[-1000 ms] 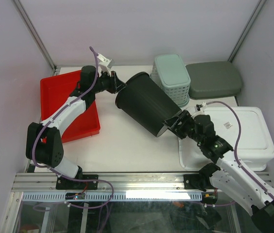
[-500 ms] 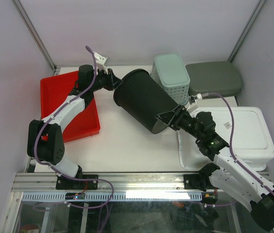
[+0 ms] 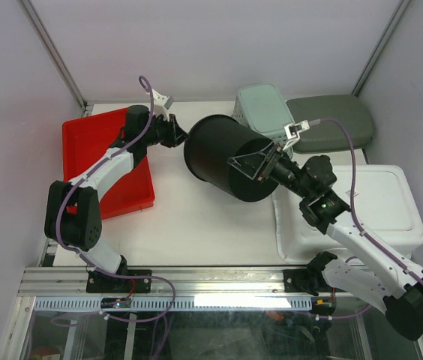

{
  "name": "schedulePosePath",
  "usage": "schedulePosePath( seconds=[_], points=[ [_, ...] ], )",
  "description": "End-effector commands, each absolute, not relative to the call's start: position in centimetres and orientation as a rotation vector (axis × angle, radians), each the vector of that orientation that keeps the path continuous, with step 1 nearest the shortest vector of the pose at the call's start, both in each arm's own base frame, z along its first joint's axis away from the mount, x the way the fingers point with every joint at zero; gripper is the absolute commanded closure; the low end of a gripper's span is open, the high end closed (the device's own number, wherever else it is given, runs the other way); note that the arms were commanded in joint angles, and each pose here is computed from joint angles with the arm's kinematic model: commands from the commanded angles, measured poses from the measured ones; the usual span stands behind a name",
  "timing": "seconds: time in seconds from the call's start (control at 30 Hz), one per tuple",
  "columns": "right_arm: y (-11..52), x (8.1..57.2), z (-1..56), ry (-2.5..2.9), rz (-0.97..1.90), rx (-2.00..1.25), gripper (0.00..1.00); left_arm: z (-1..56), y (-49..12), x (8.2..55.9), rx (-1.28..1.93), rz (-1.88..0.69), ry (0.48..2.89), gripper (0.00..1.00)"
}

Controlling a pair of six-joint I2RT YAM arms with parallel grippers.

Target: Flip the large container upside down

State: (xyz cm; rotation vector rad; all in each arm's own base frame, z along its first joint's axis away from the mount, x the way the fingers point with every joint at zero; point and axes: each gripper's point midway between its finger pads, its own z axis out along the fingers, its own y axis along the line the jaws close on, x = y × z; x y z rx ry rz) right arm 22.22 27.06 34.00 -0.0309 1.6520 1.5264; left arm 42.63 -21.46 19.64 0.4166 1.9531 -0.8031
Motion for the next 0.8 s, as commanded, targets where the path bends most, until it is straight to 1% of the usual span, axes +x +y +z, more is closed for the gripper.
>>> schedulePosePath(
  seconds=[0.0,0.2,0.53,0.77],
  points=[
    [27.8,23.4,36.5,1.549,1.499,-0.081,0.45,20.2,-24.2,39.8,0.497,-0.963,1.957,1.0],
    [28.5,25.6,35.7,1.582,1.414,-0.083,0.45,19.9,-24.0,39.7,0.491,-0.946,1.97,1.0],
    [31.3,29.5,36.5,1.587,1.393,-0.107,0.44,19.7,-22.8,39.7,0.443,-0.9,1.987,1.0],
    [30.8,29.6,40.4,1.517,1.349,-0.145,0.39,20.3,-21.2,40.4,0.362,-0.837,2.011,1.0]
  ],
)
